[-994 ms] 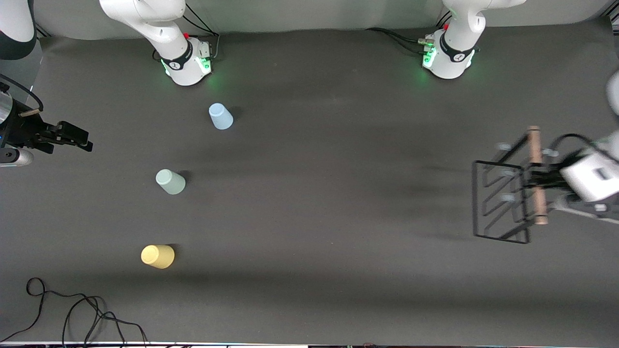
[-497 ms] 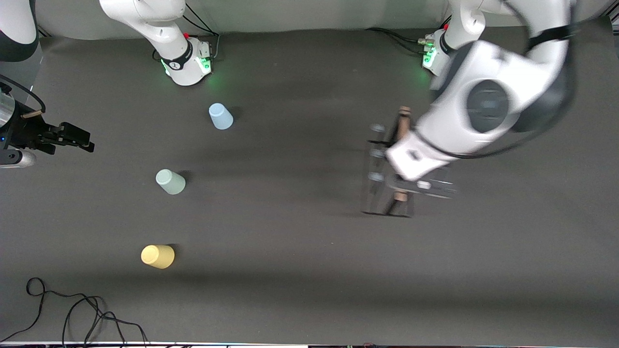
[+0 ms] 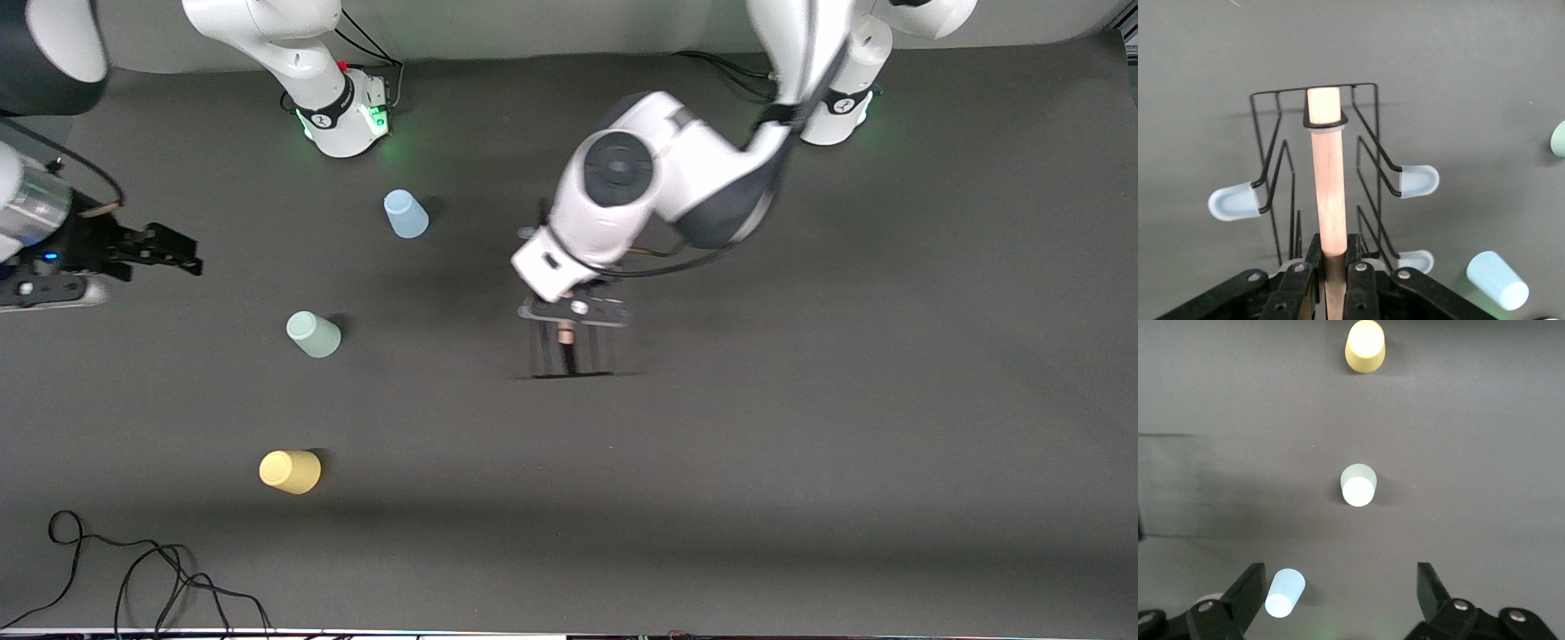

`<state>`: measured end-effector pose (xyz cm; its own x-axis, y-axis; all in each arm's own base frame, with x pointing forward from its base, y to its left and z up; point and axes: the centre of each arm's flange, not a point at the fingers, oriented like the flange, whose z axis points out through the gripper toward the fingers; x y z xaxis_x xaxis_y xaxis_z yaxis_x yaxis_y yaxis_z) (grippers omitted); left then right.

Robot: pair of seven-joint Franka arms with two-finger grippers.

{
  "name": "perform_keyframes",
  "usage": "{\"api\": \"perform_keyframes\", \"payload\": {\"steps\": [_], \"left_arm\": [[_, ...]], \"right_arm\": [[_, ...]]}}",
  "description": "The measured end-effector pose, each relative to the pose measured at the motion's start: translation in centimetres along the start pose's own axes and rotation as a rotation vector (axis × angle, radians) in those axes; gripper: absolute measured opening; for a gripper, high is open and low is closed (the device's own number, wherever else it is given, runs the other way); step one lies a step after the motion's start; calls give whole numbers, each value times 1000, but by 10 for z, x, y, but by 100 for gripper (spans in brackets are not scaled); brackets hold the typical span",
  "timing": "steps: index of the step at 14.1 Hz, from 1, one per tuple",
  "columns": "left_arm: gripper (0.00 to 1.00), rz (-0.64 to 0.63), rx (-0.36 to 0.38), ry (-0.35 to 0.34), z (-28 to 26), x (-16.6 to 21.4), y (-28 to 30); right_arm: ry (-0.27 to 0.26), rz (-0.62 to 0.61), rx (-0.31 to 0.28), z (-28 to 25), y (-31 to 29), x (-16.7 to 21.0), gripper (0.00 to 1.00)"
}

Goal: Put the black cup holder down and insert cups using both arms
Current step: 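Carry the cup holder to the table middle and set it down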

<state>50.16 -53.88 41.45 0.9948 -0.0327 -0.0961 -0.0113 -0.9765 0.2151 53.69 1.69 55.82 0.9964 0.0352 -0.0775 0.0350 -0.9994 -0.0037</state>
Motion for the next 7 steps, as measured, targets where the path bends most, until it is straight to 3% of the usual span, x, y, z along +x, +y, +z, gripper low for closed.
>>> {"api": "perform_keyframes", "payload": {"steps": [7], "left_arm": [[16,-19,36,-43,74,-34,40]], "right_arm": [[43,37,16,24,28,-62,100]]}}
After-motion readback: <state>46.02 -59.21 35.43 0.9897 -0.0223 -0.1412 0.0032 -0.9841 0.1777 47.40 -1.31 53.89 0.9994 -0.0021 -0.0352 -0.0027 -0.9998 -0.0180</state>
